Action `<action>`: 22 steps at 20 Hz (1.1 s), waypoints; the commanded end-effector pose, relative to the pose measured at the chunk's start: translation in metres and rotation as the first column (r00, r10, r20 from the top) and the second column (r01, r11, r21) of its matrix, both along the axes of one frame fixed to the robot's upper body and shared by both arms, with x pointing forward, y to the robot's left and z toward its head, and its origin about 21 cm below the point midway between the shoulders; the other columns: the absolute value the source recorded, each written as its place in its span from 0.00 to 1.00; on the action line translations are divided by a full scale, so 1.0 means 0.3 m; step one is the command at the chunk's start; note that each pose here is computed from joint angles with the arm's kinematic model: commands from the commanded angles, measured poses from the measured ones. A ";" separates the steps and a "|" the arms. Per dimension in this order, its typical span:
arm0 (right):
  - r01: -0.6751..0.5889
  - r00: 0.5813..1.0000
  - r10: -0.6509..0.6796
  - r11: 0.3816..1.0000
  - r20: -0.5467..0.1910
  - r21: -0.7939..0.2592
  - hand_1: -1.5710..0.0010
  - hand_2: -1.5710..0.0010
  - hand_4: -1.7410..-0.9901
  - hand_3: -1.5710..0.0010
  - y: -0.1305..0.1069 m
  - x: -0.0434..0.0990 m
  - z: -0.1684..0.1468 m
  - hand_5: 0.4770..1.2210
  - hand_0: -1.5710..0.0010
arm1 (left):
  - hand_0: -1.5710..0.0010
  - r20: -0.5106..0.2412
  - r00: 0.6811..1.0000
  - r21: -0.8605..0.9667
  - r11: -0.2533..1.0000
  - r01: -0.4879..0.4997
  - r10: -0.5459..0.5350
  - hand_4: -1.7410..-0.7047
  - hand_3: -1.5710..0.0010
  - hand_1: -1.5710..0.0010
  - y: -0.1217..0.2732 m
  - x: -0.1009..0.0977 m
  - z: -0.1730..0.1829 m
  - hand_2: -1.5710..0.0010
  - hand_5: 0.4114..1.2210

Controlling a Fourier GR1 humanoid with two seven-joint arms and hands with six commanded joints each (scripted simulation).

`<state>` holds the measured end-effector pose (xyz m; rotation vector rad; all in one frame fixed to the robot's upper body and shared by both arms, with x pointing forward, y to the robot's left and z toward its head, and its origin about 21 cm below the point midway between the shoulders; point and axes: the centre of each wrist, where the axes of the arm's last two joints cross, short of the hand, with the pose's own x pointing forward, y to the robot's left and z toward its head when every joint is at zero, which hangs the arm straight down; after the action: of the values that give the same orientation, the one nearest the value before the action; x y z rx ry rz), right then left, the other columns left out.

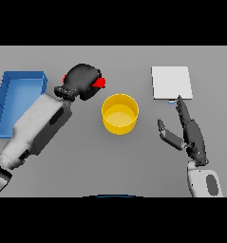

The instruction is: Pick up the red beaker and tilt it to pour out 1 green nut into yellow bowl. Pick up the yellow bowl and place it on the metallic measuring scale.

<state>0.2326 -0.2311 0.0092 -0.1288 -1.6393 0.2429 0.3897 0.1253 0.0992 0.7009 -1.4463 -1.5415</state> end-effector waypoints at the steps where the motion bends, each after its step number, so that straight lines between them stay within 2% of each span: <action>1: 0.004 1.000 -0.004 1.000 -0.005 0.014 1.00 1.00 0.60 1.00 -0.006 0.003 0.002 0.28 1.00 | 0.00 0.001 1.000 0.074 0.997 0.015 -0.015 0.10 0.00 0.00 -0.016 0.009 0.019 0.00 0.98; 2: 0.004 1.000 -0.003 0.999 -0.014 0.033 1.00 1.00 0.61 1.00 -0.005 0.000 -0.003 0.27 1.00 | 0.00 0.000 0.999 0.130 0.991 0.037 -0.037 0.13 0.00 0.00 -0.025 0.012 0.032 0.00 0.98; 5: 0.016 0.999 -0.014 0.998 -0.032 0.066 1.00 1.00 0.62 1.00 0.002 0.005 -0.017 0.23 1.00 | 0.00 -0.006 0.998 0.299 0.952 0.067 -0.069 0.08 0.14 0.00 -0.081 0.017 0.058 0.00 0.99; 7: 0.010 1.000 -0.008 0.997 -0.027 0.083 1.00 1.00 0.60 1.00 0.011 0.012 -0.011 0.21 1.00 | 0.00 -0.001 0.996 0.410 0.908 0.082 -0.089 0.05 0.16 0.00 -0.114 0.026 0.075 0.00 0.99; 10: 0.008 1.000 -0.006 0.994 -0.019 0.106 1.00 1.00 0.59 1.00 -0.001 -0.002 -0.012 0.18 1.00 | 0.00 0.000 0.991 0.517 0.848 0.114 -0.133 0.04 0.21 0.00 -0.156 0.032 0.081 0.00 1.00; 11: 0.016 0.999 -0.013 0.994 -0.037 0.104 1.00 1.00 0.59 1.00 0.008 0.003 -0.018 0.17 1.00 | 0.00 -0.002 0.989 0.548 0.827 0.126 -0.150 0.03 0.23 0.00 -0.174 0.034 0.093 0.00 1.00; 15: 0.009 1.000 -0.007 0.995 -0.023 0.101 1.00 1.00 0.59 1.00 0.008 0.006 -0.012 0.17 1.00 | 0.00 0.031 0.969 0.663 0.731 0.164 -0.246 0.01 0.10 0.00 -0.230 0.034 0.100 0.00 1.00; 18: 0.023 0.999 -0.021 0.997 -0.028 0.072 1.00 1.00 0.59 1.00 0.000 0.009 -0.008 0.17 1.00 | 0.00 0.044 0.958 0.729 0.665 0.163 -0.283 0.01 0.05 0.00 -0.263 0.027 0.100 0.00 1.00; 22: 0.016 1.000 -0.014 0.996 -0.025 0.085 1.00 1.00 0.61 1.00 -0.002 0.014 -0.006 0.17 1.00 | 0.00 0.060 0.938 0.812 0.564 0.154 -0.342 0.00 0.02 0.00 -0.288 0.015 0.080 0.00 1.00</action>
<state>0.2368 -0.2317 0.0075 -0.0725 -1.6227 0.1627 0.3943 0.0392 0.1231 1.2532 -0.9435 -2.4560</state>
